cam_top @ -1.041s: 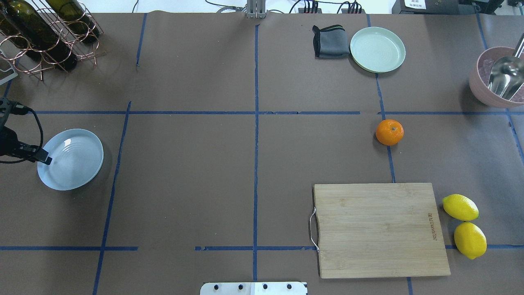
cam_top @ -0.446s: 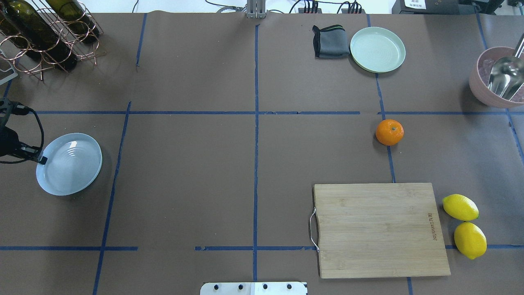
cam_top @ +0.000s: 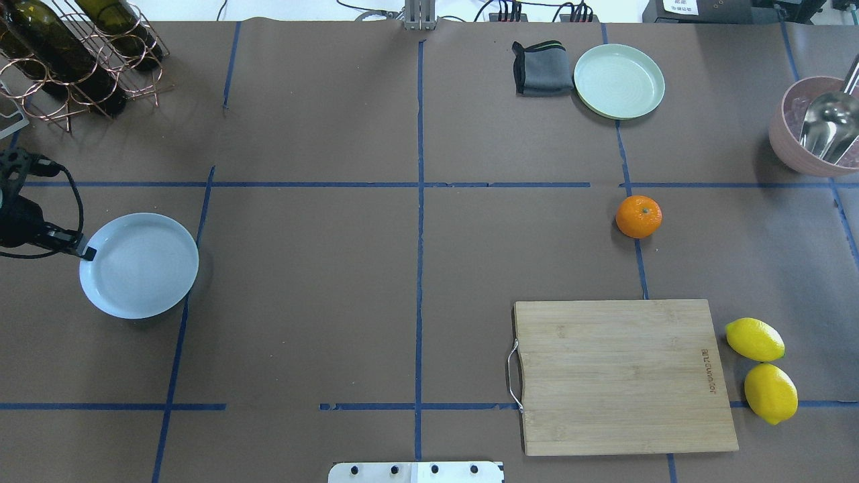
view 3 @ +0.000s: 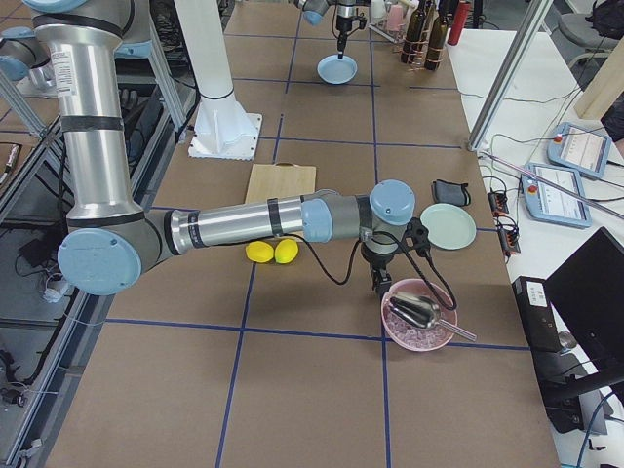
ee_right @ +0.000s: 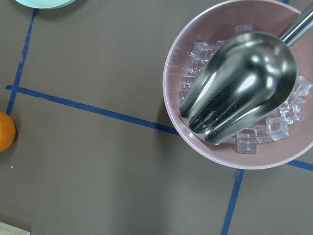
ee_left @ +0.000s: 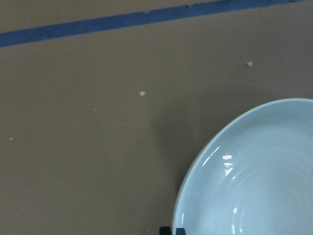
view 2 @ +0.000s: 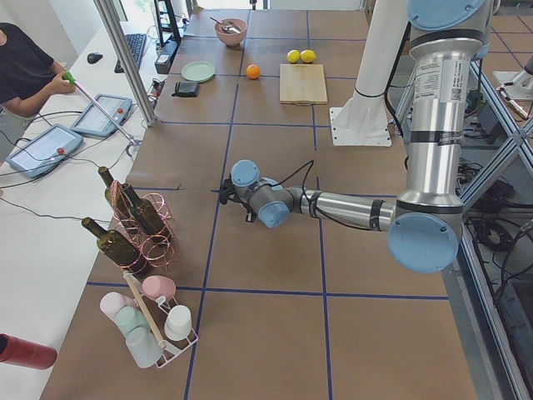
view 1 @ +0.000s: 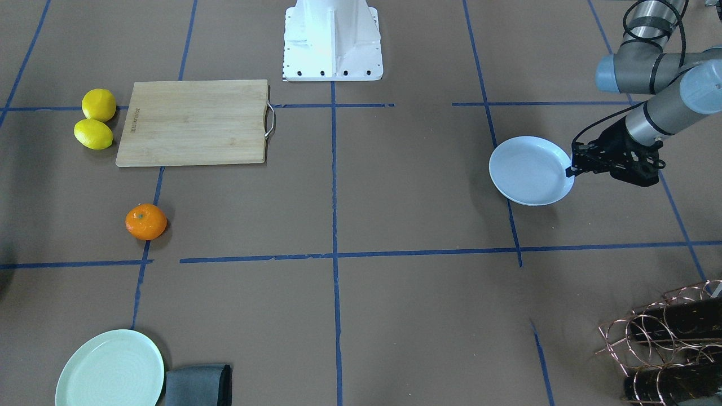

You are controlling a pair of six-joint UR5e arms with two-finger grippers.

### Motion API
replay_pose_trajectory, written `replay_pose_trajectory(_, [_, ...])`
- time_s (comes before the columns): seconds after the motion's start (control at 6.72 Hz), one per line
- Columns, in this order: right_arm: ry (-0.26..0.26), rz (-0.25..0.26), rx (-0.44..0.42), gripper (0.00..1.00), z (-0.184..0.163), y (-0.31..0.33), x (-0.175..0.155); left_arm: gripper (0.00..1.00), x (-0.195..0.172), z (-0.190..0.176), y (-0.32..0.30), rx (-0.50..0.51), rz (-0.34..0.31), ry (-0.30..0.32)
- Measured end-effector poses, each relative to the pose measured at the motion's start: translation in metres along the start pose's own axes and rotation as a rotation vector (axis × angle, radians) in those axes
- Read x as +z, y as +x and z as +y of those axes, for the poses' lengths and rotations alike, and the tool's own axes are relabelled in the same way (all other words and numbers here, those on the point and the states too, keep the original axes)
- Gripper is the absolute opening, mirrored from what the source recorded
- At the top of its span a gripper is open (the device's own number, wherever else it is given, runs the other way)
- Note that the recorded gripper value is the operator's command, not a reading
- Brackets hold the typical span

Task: Pick orange to plate
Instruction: 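Slide the white plate with the left gripper toward the table center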

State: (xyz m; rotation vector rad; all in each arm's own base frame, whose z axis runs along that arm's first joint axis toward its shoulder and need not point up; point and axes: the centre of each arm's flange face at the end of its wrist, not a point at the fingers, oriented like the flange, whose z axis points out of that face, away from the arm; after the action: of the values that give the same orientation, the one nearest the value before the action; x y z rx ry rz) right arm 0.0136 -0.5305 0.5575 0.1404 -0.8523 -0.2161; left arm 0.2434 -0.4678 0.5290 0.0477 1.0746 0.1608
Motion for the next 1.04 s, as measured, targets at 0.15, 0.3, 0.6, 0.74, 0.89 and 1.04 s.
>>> replay_pose_trajectory(0.15, [0.006, 0.0, -0.006, 1.0, -0.001, -0.003, -0.003, 0.0, -0.009, -0.02, 0.051, -0.068, 0.07, 0.004])
replay_pose_trajectory(0.3, [0.009, -0.002, -0.005, 1.0, -0.001, -0.005, -0.004, 0.0, -0.002, -0.041, 0.12, -0.143, 0.134, -0.013])
replay_pose_trajectory(0.6, [0.026, -0.014, -0.017, 1.0, -0.002, -0.01, -0.007, 0.0, 0.067, -0.04, 0.282, -0.243, 0.199, -0.079])
replay_pose_trajectory(0.74, [0.04, -0.027, -0.036, 1.0, -0.003, -0.014, -0.008, 0.0, 0.096, -0.034, 0.331, -0.282, 0.202, -0.074])
replay_pose_trajectory(0.89, [0.047, -0.035, -0.048, 1.0, -0.003, -0.017, -0.006, 0.0, 0.113, -0.034, 0.35, -0.304, 0.194, -0.069])
replay_pose_trajectory(1.04, [0.047, -0.041, -0.053, 1.0, -0.001, -0.019, -0.003, 0.0, 0.129, -0.04, 0.359, -0.318, 0.178, -0.052])
